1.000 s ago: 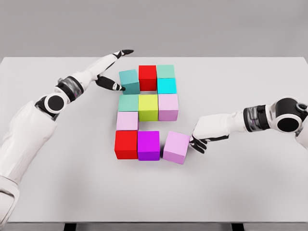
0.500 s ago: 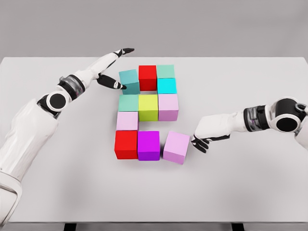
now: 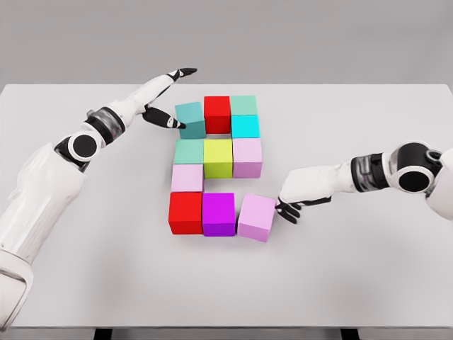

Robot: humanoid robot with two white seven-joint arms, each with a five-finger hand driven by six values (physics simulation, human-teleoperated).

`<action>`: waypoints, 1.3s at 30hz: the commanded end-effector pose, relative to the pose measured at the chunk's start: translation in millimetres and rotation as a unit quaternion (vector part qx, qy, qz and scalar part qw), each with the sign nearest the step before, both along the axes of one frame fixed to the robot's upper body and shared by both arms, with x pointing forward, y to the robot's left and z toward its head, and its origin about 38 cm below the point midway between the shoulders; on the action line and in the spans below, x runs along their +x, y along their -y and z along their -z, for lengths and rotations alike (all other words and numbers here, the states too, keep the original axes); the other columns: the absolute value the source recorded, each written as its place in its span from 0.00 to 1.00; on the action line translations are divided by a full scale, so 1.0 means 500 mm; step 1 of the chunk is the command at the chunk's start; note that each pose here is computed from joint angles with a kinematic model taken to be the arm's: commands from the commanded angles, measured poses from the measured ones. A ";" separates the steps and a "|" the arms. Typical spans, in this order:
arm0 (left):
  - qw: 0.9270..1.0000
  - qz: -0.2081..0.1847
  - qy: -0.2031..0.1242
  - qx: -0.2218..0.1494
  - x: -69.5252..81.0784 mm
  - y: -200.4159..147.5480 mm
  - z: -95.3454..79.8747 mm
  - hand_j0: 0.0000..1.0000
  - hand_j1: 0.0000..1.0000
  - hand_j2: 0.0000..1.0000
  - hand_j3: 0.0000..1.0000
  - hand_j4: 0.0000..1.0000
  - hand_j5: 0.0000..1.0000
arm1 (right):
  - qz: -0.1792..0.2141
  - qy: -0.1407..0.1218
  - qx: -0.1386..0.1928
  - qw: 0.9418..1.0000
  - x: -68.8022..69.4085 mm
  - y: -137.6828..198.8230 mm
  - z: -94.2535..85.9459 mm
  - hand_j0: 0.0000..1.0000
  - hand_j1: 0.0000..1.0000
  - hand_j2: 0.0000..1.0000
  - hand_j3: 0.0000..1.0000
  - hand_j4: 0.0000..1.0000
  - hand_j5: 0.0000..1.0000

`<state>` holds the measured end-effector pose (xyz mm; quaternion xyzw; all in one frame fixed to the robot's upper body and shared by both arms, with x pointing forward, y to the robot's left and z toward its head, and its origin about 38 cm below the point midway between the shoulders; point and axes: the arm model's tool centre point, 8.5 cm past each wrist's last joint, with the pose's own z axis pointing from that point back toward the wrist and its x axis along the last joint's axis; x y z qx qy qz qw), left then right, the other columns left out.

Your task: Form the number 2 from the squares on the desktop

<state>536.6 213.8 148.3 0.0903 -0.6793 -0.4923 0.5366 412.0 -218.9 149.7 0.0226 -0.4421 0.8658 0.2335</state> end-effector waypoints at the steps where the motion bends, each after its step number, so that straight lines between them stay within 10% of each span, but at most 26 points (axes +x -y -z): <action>1: 1.000 -0.002 -0.001 -0.003 0.001 -0.002 0.000 1.00 1.00 1.00 1.00 1.00 1.00 | -0.001 -0.001 0.004 1.000 0.001 -0.006 -0.002 0.19 0.19 0.19 0.19 0.19 0.19; 39: 1.000 -0.011 -0.007 0.011 0.014 -0.002 0.003 1.00 1.00 1.00 1.00 1.00 1.00 | 0.010 0.002 -0.006 1.000 0.016 0.002 0.006 0.19 0.19 0.19 0.19 0.19 0.19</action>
